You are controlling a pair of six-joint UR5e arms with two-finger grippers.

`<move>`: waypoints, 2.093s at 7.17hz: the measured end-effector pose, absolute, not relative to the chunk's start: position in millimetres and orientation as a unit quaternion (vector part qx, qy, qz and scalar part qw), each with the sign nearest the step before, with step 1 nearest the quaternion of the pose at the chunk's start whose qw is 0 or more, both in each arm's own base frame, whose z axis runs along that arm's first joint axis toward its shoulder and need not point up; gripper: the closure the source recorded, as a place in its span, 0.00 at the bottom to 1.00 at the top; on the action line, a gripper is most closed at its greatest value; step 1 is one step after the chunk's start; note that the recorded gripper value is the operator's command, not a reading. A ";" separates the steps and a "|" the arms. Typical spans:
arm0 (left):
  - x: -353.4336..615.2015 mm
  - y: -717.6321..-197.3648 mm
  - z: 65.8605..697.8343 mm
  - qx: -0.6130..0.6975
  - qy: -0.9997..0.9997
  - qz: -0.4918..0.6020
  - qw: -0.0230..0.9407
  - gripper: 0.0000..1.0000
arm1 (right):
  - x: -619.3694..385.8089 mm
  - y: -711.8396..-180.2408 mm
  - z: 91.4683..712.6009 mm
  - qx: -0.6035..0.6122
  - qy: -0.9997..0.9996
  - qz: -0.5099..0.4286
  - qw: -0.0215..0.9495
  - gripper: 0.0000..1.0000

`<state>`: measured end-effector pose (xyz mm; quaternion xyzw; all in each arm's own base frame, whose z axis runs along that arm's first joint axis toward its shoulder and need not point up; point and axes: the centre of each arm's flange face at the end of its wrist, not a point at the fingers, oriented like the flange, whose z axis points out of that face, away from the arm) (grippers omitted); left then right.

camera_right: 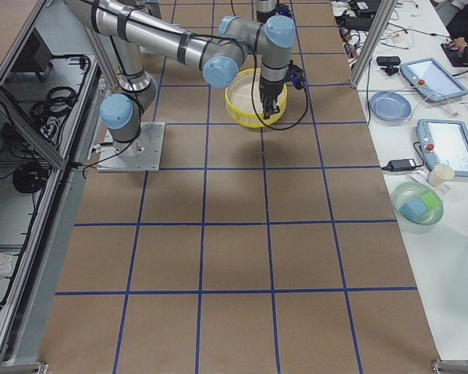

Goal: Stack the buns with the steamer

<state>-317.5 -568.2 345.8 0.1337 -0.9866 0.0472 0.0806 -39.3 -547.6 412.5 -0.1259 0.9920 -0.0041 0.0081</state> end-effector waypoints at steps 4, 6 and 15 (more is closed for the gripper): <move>-137.1 -590.9 305.3 0.070 -0.997 0.013 -0.021 0.00 | 87.1 -585.4 334.4 -0.108 0.994 0.011 -0.007 1.00; -94.1 -596.0 282.9 0.057 -0.998 -0.008 -0.026 0.01 | 110.8 -581.9 308.8 -0.125 0.991 0.039 -0.037 1.00; -47.6 -590.2 192.9 0.071 -0.996 -0.048 0.031 0.43 | 134.0 -574.6 285.5 -0.144 0.987 0.041 -0.056 1.00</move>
